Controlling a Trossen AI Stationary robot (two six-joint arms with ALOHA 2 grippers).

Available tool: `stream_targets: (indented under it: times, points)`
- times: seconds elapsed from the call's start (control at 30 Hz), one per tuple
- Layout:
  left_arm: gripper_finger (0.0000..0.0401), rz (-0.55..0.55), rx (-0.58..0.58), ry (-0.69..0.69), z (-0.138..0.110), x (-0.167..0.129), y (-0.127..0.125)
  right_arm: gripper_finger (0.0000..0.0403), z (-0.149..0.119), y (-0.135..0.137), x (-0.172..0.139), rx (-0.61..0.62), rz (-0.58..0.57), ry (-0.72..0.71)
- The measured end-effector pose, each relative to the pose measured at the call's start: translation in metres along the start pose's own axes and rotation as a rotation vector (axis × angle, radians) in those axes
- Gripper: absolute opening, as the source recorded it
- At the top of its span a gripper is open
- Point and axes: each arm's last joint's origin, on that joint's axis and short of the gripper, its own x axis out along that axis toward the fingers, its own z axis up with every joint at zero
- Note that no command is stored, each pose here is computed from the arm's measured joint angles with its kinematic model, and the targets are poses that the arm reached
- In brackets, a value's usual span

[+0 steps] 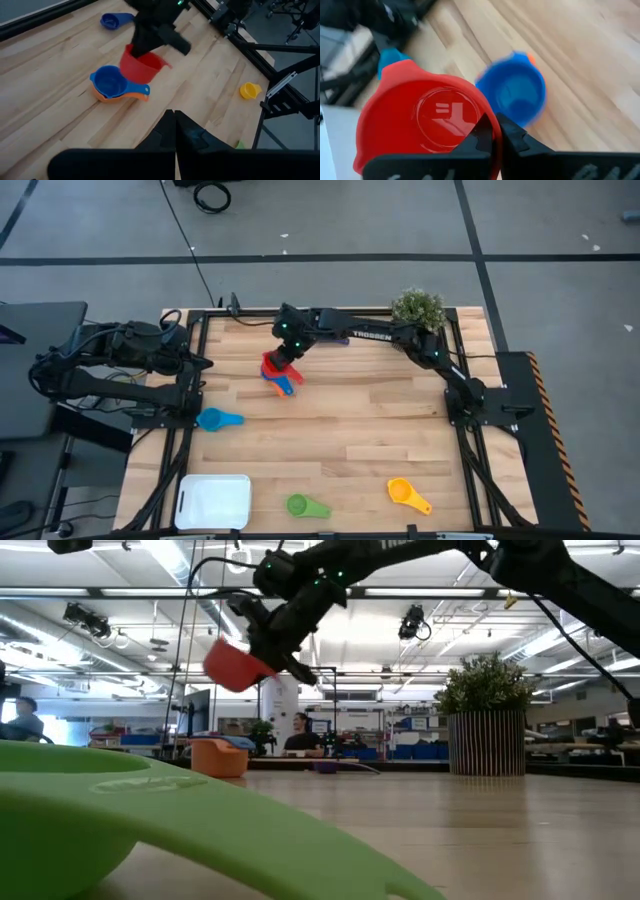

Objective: Nest measuring cups in basket
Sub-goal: Stack the red measuring cup into the blue measuring cup

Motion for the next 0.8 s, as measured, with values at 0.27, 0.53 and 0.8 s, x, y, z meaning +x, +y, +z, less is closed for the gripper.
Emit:
stream_targets:
  times: [0.27,0.53,0.8]
  points:
    - [0.0,-0.001,-0.001,-0.002,0.0,0.0,0.0,0.001,-0.008,-0.004,0.031,-0.004,-0.057,-0.013]
    - [0.0,-0.001,-0.002,-0.003,0.0,0.0,0.0,0.001,-0.011,-0.013,0.045,0.012,-0.11,-0.011]
    - [0.0,-0.001,-0.002,-0.003,0.0,0.0,0.0,0.001,-0.014,-0.02,0.054,-0.017,-0.182,-0.023]
